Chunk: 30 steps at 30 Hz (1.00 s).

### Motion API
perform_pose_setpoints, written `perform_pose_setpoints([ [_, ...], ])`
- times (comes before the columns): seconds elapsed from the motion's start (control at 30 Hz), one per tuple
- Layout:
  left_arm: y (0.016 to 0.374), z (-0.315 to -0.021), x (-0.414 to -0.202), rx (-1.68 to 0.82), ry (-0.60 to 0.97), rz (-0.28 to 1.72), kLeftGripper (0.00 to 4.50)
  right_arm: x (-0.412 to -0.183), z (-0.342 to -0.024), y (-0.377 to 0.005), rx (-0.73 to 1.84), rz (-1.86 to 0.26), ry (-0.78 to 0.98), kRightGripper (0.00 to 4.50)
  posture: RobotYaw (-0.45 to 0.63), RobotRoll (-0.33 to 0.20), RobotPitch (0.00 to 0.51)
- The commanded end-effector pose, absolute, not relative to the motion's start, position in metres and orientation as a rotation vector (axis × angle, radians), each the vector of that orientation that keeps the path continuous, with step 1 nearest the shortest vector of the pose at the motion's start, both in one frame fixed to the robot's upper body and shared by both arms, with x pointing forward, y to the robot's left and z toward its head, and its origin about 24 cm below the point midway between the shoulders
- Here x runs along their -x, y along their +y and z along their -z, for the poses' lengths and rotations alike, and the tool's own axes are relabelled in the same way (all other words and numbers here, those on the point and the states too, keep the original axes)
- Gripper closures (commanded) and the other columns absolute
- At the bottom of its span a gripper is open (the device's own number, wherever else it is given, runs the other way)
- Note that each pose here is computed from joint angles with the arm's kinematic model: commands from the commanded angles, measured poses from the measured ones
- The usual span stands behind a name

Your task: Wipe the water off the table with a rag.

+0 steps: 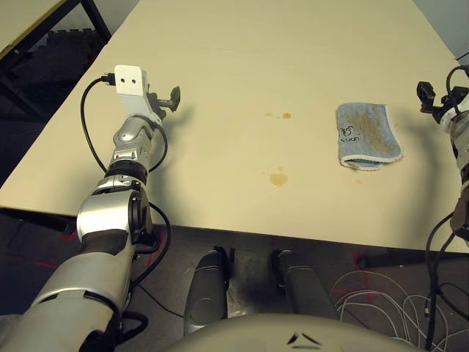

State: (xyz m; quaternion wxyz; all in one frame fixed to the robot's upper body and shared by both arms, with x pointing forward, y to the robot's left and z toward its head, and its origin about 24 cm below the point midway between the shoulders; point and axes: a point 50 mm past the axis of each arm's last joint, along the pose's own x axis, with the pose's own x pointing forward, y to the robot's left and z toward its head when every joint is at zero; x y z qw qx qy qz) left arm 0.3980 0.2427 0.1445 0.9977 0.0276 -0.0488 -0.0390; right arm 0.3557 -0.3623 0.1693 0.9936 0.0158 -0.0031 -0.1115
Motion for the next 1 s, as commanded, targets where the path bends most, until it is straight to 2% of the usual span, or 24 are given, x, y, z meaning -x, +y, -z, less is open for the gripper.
perform_pose_setpoints([
  [0.03, 0.242, -0.143, -0.398, -0.064, -0.081, 0.076, 0.00, -0.351, -0.163, -0.367, -0.051, 0.242, 0.016, 0.04, 0.03, 0.000, 0.185],
  [0.2, 0.243, -0.142, -0.398, -0.064, -0.081, 0.080, 0.00, -0.351, -0.162, -0.368, -0.046, 0.226, 0.033, 0.04, 0.03, 0.000, 0.184],
  [0.27, 0.240, -0.152, -0.400, -0.096, -0.092, 0.137, 0.00, -0.351, -0.166, -0.369, -0.093, 0.197, 0.055, 0.04, 0.05, 0.000, 0.183],
  [0.43, 0.225, -0.182, -0.403, -0.216, -0.056, 0.508, 0.00, -0.347, -0.176, -0.367, -0.425, 0.061, 0.215, 0.04, 0.07, 0.000, 0.190],
  [0.53, 0.218, -0.198, -0.395, -0.338, 0.030, 0.832, 0.00, -0.328, -0.175, -0.370, -0.452, -0.077, 0.450, 0.04, 0.10, 0.000, 0.191],
  [0.67, 0.220, -0.221, -0.386, -0.412, 0.110, 1.063, 0.00, -0.309, -0.172, -0.378, -0.427, -0.137, 0.628, 0.04, 0.11, 0.000, 0.199],
  [0.8, 0.220, -0.236, -0.380, -0.452, 0.158, 1.169, 0.00, -0.297, -0.162, -0.381, -0.406, -0.168, 0.747, 0.04, 0.12, 0.000, 0.204],
  [1.0, 0.221, -0.237, -0.375, -0.462, 0.194, 1.239, 0.00, -0.293, -0.145, -0.377, -0.455, -0.187, 0.803, 0.04, 0.14, 0.000, 0.204],
])
